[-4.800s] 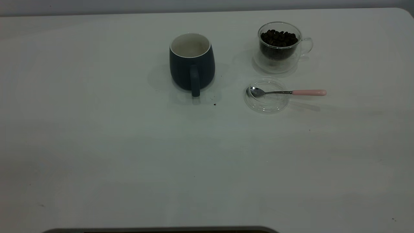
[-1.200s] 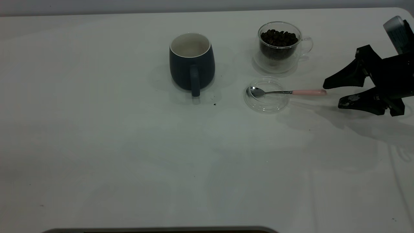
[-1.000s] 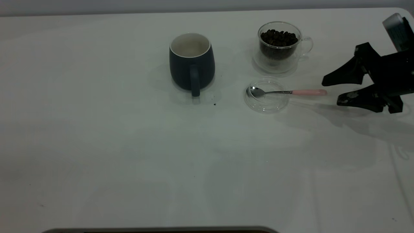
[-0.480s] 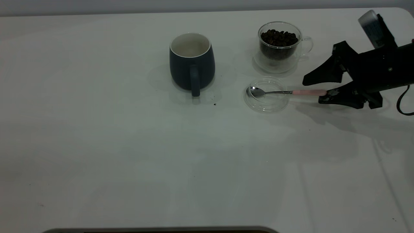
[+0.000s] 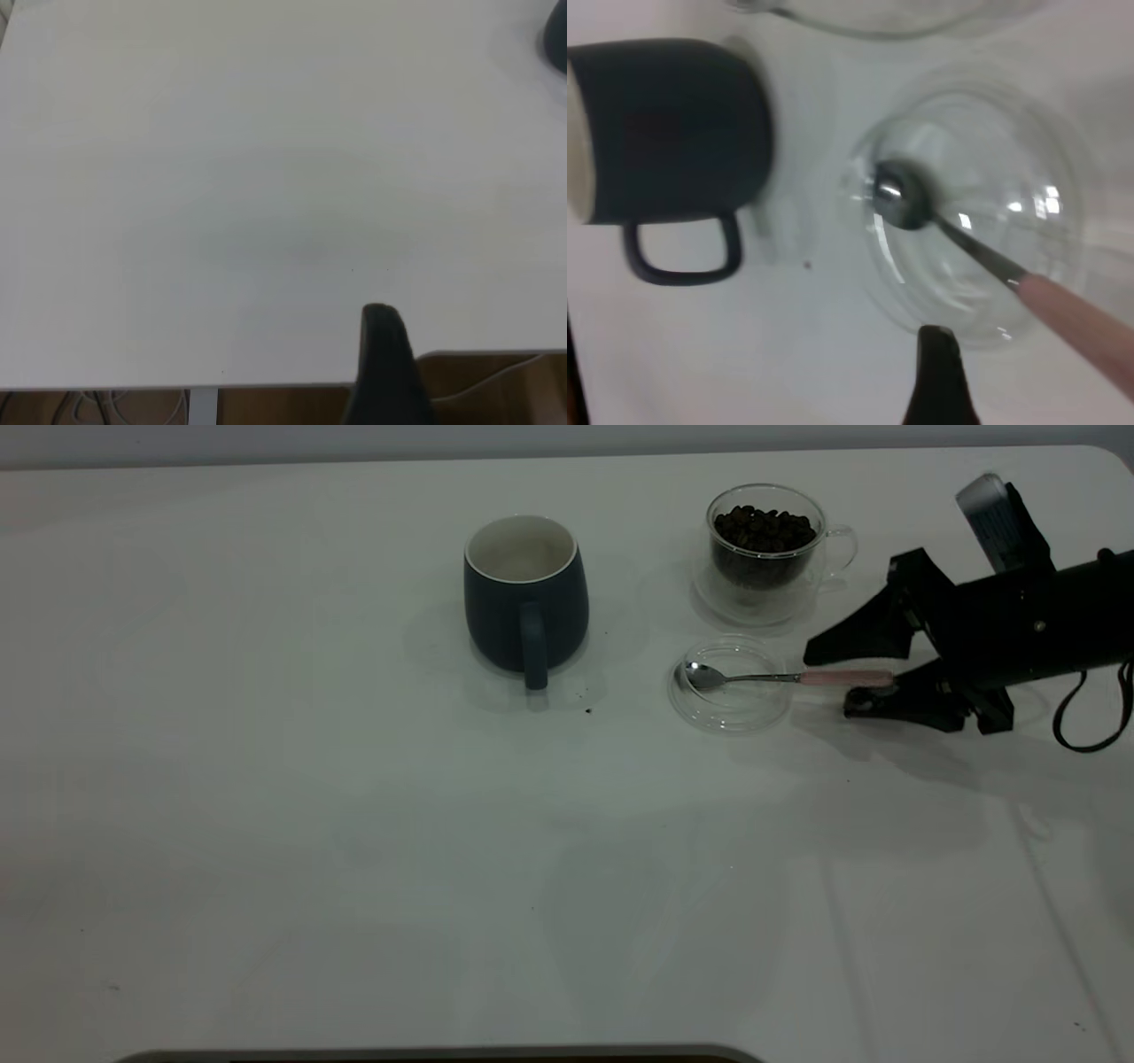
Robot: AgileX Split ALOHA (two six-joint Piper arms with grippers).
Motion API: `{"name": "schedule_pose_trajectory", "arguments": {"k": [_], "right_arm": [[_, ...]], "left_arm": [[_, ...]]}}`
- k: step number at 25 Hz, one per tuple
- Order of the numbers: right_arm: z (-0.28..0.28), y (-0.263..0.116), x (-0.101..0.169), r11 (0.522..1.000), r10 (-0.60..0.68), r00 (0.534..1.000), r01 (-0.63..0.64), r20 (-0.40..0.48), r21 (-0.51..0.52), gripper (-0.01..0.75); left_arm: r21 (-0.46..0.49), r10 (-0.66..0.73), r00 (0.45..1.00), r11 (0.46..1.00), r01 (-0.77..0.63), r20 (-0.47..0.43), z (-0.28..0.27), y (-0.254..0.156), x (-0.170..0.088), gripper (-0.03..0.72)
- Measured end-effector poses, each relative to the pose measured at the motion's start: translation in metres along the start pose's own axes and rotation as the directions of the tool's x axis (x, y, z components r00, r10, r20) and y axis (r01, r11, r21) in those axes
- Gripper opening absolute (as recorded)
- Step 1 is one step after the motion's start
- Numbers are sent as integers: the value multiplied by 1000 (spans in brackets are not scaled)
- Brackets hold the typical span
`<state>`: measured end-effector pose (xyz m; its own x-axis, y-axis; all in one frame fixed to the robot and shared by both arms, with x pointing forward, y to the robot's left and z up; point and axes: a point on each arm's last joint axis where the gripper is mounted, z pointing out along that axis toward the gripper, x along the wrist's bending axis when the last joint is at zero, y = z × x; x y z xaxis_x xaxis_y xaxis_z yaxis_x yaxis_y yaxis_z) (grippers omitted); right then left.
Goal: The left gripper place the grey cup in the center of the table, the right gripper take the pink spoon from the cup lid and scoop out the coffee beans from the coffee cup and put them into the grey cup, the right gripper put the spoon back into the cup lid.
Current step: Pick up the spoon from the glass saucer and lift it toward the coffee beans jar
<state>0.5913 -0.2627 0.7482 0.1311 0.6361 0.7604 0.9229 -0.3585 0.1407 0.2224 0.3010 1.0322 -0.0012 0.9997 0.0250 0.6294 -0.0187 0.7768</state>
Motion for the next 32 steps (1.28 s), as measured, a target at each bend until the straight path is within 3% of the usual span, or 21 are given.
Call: {"name": "schedule_pose_trajectory", "arguments": {"k": [7, 11, 22, 32], "right_arm": [[0, 3, 5, 1000, -8, 999, 8, -41, -4, 586], [0, 3, 5, 1000, -21, 999, 21, -42, -4, 525], [0, 1, 5, 995, -94, 994, 95, -46, 15, 122], [-20, 2, 7, 965, -234, 970, 239, -60, 105, 110]], "left_arm": [[0, 0, 1000, 1000, 0, 0, 0, 0, 0, 565], [0, 0, 1000, 1000, 0, -1, 0, 0, 0, 565], [0, -2, 1000, 1000, 2, -1, 0, 0, 0, 565], [0, -1, 1000, 1000, 1, -1, 0, 0, 0, 565]]}}
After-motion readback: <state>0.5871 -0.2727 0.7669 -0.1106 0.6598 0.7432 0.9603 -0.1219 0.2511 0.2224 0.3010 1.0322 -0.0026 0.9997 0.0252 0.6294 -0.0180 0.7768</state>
